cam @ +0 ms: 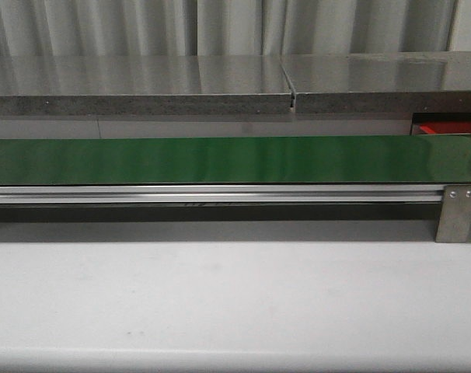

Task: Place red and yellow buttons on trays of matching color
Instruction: 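Carry the red button into the red tray and open the right gripper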

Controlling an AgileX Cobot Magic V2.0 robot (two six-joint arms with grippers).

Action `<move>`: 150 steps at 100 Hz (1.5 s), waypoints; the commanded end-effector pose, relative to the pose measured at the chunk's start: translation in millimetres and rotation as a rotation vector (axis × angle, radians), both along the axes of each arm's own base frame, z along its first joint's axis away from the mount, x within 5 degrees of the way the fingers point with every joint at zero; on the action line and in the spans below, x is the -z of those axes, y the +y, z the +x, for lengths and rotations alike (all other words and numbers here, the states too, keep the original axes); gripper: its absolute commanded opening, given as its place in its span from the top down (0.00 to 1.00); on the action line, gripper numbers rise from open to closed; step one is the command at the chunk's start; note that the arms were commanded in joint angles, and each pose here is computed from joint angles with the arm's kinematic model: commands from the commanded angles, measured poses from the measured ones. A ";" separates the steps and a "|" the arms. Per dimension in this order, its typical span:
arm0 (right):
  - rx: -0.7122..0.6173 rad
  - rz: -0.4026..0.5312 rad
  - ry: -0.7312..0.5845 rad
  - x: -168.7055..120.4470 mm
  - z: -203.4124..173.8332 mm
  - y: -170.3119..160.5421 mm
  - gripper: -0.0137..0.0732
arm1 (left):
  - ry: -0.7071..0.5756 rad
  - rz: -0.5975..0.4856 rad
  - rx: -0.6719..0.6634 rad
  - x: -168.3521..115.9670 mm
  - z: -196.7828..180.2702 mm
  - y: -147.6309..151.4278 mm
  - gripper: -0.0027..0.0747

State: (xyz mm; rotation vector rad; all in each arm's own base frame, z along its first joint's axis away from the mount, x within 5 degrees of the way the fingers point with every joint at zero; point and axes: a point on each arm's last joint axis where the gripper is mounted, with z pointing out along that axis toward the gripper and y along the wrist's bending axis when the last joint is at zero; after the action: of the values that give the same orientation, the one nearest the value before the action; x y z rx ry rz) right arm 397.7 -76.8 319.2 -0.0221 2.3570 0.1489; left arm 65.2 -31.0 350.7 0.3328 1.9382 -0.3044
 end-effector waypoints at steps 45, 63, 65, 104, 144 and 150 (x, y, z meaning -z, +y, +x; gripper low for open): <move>0.158 0.015 -0.044 33.7 21.0 -46.0 0.80 | -0.073 -0.046 -0.005 -12.9 1.4 -0.7 0.99; 0.168 0.042 0.003 60.7 30.9 -49.1 0.80 | -0.073 -0.046 -0.005 -12.9 1.4 -0.7 0.99; 0.171 0.043 0.004 62.5 31.7 -49.5 0.80 | -0.073 -0.046 -0.005 -12.9 1.4 -0.7 0.99; 0.195 0.051 0.007 79.9 39.4 -53.3 0.80 | -0.073 -0.046 -0.005 -12.9 1.4 -0.7 0.99; 0.188 0.058 0.018 79.4 38.3 -52.1 0.29 | -0.073 -0.046 -0.005 -12.9 1.4 -0.7 0.99; 0.187 0.057 0.016 78.7 38.1 -52.1 0.29 | -0.073 -0.046 -0.005 -12.9 1.4 -0.7 0.99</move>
State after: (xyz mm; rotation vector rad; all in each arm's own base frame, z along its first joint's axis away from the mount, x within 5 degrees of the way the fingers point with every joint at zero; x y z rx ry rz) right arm 437.1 -126.2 202.7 0.2210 2.4709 0.1551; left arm 65.2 -31.0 350.7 0.3328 1.9382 -0.3044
